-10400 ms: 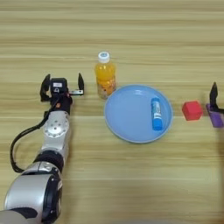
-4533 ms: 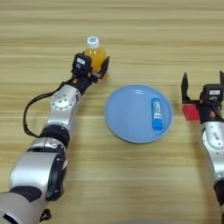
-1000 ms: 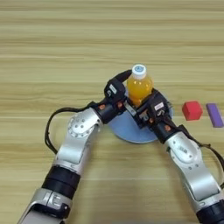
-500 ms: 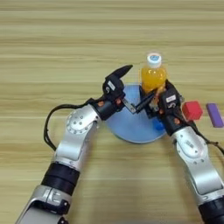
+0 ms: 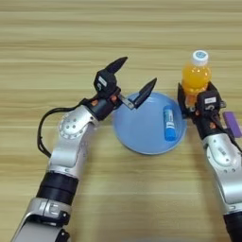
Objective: Move the objects on the table
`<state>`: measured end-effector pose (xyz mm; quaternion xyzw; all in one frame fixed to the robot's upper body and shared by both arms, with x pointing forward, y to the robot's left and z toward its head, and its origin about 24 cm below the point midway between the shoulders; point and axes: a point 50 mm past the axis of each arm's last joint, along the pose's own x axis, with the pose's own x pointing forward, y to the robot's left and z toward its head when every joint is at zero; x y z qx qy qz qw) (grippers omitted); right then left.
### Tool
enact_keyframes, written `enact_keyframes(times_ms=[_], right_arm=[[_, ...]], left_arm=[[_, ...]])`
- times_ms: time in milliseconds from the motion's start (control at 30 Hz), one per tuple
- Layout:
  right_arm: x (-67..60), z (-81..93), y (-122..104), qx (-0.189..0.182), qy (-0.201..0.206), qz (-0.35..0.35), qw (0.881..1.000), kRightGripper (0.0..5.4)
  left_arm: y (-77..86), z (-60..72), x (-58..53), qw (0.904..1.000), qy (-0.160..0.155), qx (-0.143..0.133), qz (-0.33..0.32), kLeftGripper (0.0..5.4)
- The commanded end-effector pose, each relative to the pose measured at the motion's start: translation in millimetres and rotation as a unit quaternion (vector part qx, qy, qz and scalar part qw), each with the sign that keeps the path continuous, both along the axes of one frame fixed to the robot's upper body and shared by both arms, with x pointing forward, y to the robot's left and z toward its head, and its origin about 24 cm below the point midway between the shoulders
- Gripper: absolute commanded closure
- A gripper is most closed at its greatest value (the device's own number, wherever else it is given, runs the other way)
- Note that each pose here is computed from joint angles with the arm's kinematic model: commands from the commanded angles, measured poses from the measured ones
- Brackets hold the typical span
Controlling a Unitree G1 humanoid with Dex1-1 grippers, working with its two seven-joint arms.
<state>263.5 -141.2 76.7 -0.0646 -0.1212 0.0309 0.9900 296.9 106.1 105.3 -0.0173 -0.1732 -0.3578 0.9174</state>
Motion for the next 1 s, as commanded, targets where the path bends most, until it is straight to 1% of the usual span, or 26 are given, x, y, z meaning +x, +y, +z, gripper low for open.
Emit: enact_keyframes(times_ms=[33,100,133,167,233,300,367,400,567,633,700,800,867,967,1000], right_arm=[[7.2,5.6,-29,0.010,-0.011,-0.068,0.998,1.96],[7.9,3.3,-40,0.011,-0.005,-0.095,0.995,1.96],[7.9,2.1,-46,0.009,-0.003,-0.109,0.994,1.96],[7.7,1.0,-52,0.005,-0.001,-0.123,0.992,1.96],[6.8,-1.4,-61,0.006,0.004,-0.143,0.990,1.96],[5.4,-4.1,-70,0.004,0.008,-0.157,0.988,1.96],[3.2,-6.7,-79,0.000,0.012,-0.172,0.985,1.96],[1.6,-7.9,-85,-0.009,0.014,-0.184,0.983,1.96],[-2.7,-14.6,-106,-0.019,0.026,-0.217,0.976,1.96],[-3.5,-15.9,-111,-0.026,0.029,-0.227,0.973,1.96],[-3.5,-17.1,-114,-0.031,0.031,-0.233,0.971,1.96],[-3.0,-22.5,-120,-0.037,0.041,-0.243,0.968,1.96],[-2.3,-26.0,-122,-0.035,0.047,-0.245,0.968,1.96],[-1.3,-29.8,-124,-0.034,0.053,-0.245,0.968,1.96],[-1.1,-30.8,-125,-0.033,0.055,-0.245,0.968,1.96]], left_arm=[[22.3,4.1,22.2,0.9956,0.002,-0.006,0.093,0.00],[31.3,2.2,30.7,0.9895,0.000,-0.001,0.144,0.00],[36.2,-0.2,35.1,0.9846,-0.005,0.008,0.175,0.00],[40.5,-3.2,38.8,0.9804,-0.005,0.009,0.197,0.00],[46.7,-9.6,44.4,0.9740,0.006,0.003,0.227,0.00],[51.4,-15.3,48.2,0.9686,0.010,0.004,0.248,0.00],[55.2,-20.9,50.8,0.9648,0.020,0.000,0.262,0.00],[56.8,-23.4,51.5,0.9636,0.023,-0.001,0.266,0.00],[61.1,-30.0,52.8,0.9604,0.026,-0.002,0.277,0.00],[65.1,-32.9,53.3,0.9566,0.028,0.004,0.290,0.00],[70.9,-37.0,53.9,0.9509,0.038,0.007,0.307,0.00],[81.8,-43.6,53.9,0.9371,0.058,0.000,0.344,0.00],[92.2,-46.0,53.7,0.9204,0.068,-0.007,0.385,0.00],[107.4,-49.2,52.7,0.8948,0.083,-0.011,0.439,0.00],[111.2,-49.5,52.2,0.8886,0.084,-0.008,0.451,0.00]])
